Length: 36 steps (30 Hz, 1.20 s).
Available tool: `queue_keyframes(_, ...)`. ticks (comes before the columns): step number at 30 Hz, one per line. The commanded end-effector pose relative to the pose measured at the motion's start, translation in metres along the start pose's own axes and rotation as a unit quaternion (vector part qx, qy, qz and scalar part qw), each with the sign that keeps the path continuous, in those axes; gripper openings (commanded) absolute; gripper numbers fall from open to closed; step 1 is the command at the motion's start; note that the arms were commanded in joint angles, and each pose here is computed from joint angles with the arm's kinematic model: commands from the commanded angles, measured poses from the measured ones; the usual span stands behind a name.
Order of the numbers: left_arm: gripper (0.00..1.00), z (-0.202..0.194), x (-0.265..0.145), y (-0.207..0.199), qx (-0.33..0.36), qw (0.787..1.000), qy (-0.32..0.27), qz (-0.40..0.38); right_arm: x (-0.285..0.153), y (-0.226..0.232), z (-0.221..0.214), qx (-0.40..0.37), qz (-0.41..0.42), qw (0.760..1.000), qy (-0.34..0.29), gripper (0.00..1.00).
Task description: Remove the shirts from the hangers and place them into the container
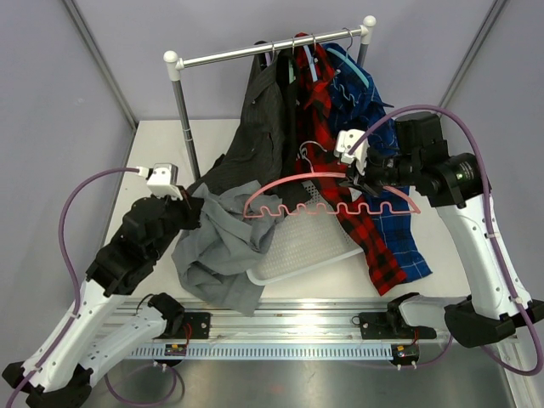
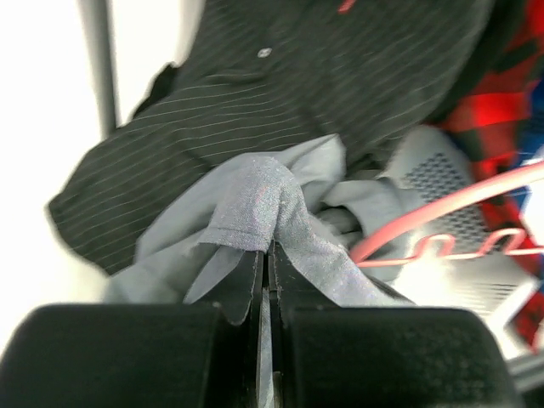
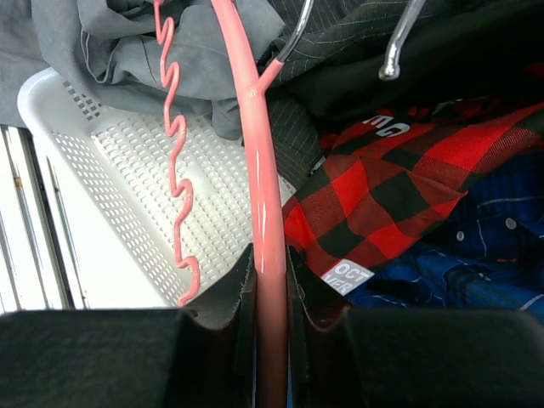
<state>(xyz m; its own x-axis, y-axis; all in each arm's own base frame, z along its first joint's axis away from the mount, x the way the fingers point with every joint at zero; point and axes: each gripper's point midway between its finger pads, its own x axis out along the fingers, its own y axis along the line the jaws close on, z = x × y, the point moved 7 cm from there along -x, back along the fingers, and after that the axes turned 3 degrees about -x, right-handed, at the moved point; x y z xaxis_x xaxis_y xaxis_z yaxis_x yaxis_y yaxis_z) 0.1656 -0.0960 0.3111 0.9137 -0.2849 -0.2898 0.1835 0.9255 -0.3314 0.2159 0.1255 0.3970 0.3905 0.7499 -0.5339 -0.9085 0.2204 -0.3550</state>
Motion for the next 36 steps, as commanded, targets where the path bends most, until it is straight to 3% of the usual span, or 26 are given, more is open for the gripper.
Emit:
queue_keyframes(1,0.00,-0.007,-0.002,0.017,0.032,0.999,-0.002,0.043,-0.010,-0.005,0.015,-0.016,-0.011,0.999,-0.028,0.00)
queue_keyframes(7,0.00,-0.023,-0.003,0.021,0.040,0.998,0.026,0.036,-0.007,-0.008,0.021,-0.016,0.002,0.999,-0.044,0.00)
queue_keyframes(8,0.04,-0.023,-0.004,0.021,0.041,0.998,0.026,0.031,-0.006,-0.009,0.022,-0.015,0.005,0.999,-0.046,0.00)
queue_keyframes(9,0.28,-0.021,-0.006,0.019,0.041,0.999,0.025,0.022,-0.004,-0.009,0.022,-0.015,0.009,0.999,-0.050,0.00)
queue_keyframes(13,0.79,-0.012,-0.018,0.012,0.046,0.999,0.020,-0.013,0.003,-0.017,0.024,-0.013,0.013,0.999,-0.050,0.00)
queue_keyframes(16,0.90,0.000,-0.033,0.006,0.050,0.998,0.008,-0.046,0.006,-0.022,0.026,-0.017,0.015,0.998,-0.053,0.00)
queue_keyframes(23,0.98,0.027,-0.074,-0.007,0.069,0.990,-0.026,-0.123,0.005,-0.034,0.036,-0.040,0.004,0.997,-0.061,0.00)
queue_keyframes(27,0.99,0.047,-0.091,-0.027,0.091,0.974,-0.039,-0.203,0.008,-0.033,0.045,-0.044,0.031,0.995,-0.086,0.00)
queue_keyframes(36,0.99,0.065,-0.056,-0.065,0.163,0.941,-0.003,-0.298,0.012,-0.013,0.052,-0.060,0.114,0.981,-0.145,0.00)
